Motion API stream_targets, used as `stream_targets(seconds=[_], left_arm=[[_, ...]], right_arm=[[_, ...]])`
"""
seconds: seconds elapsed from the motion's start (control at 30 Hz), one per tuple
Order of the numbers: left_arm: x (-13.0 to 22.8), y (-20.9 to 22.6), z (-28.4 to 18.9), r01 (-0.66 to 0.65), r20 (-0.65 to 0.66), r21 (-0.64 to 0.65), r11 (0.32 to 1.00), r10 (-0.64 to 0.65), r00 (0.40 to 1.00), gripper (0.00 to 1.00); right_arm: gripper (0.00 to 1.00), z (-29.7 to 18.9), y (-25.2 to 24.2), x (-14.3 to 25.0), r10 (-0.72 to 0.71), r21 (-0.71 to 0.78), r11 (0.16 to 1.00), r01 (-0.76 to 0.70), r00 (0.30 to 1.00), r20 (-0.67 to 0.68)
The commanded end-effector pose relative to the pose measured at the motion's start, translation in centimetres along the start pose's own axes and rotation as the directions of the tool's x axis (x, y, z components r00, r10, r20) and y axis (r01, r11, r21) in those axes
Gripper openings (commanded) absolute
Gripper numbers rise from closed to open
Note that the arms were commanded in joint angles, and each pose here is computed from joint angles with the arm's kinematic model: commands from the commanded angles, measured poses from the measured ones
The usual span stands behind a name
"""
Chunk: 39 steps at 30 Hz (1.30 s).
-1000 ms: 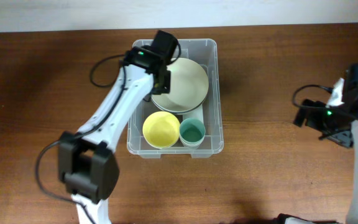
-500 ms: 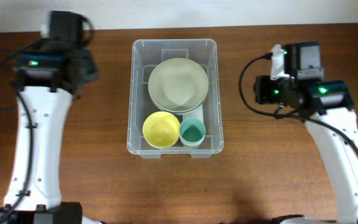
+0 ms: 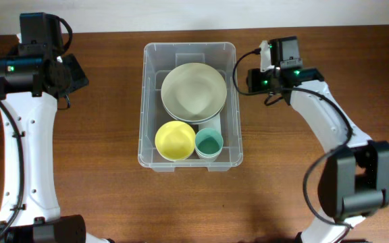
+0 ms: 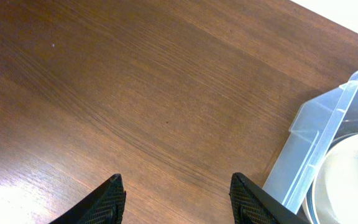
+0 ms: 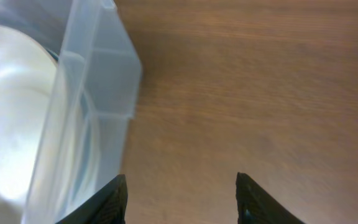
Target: Pack container
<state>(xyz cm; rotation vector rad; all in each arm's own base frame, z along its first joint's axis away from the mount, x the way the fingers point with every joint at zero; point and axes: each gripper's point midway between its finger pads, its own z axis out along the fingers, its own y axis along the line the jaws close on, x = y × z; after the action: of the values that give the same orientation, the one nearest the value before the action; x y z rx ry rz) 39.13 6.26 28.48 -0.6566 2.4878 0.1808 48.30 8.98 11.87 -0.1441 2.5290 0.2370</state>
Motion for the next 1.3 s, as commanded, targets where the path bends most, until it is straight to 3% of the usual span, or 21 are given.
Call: stream_targets(seconds=[0.0,0.13,0.3,0.57,0.63,0.77,0.87,0.9,0.93,1.0,1.27], left_arm=[[0.2,-0.1,0.1,0.013,-0.009,0.006,1.0,-0.013,1.0,0.56],[0.2,-0.1,0.1,0.013,-0.01,0.006,1.0,-0.013,1.0,0.56],[0.2,-0.1,0.1,0.013,-0.01,0.006,1.0,-0.013,1.0,0.56],[0.2,-0.1,0.1,0.012,-0.01,0.006,1.0,-0.012,1.0,0.56],[0.2,-0.1,0.1,0.012,-0.01,0.006,1.0,-0.012,1.0,0.56],[-0.1,-0.2,0.1,0.009,0.001,0.01,1.0,-0.009,1.0,0.56],[-1.3,-0.7,0.1,-0.038,0.051,0.028,0.999,0.037,0.998,0.57],[-1.7,-0.8,0.1,-0.037,0.066,0.033,0.999,0.035,0.997,0.61],[-2.0,-0.9,0.1,-0.034,0.08,0.038,0.999,0.031,0.996,0.65],[-2.5,-1.1,0.0,-0.029,0.099,0.045,0.999,0.025,0.995,1.0],[-2.9,-1.3,-0.1,-0.023,0.114,0.052,0.998,0.017,0.993,1.0]], right_arm=[[0.52,1.6,2.2,-0.6,-0.019,-0.116,0.993,0.021,1.0,0.021],[0.52,1.6,2.7,-2.1,-0.027,-0.141,0.989,0.038,0.996,0.082],[0.51,1.0,5.3,-2.2,-0.058,-0.288,0.954,0.084,0.994,0.098],[0.52,1.0,5.2,-2.2,-0.057,-0.286,0.955,0.083,0.994,0.098],[0.65,1.2,4.4,-2.2,-0.055,-0.244,0.967,0.077,0.994,0.096],[0.77,0.9,0.8,-3.0,-0.046,-0.055,0.997,0.053,0.992,0.116],[0.93,-1.2,-2.2,-4.5,-0.028,0.063,0.998,0.019,0.989,0.142],[1.0,-2.2,-2.9,-4.8,-0.019,0.081,0.997,0.008,0.989,0.144],[0.99,-3.1,-3.5,-5.1,-0.019,0.089,0.996,0.007,0.99,0.143],[0.99,-4.6,-4.5,-5.3,-0.011,0.105,0.994,-0.003,0.991,0.132],[0.99,-9.1,-8.8,-4.5,0.034,0.166,0.985,-0.048,0.996,0.086]])
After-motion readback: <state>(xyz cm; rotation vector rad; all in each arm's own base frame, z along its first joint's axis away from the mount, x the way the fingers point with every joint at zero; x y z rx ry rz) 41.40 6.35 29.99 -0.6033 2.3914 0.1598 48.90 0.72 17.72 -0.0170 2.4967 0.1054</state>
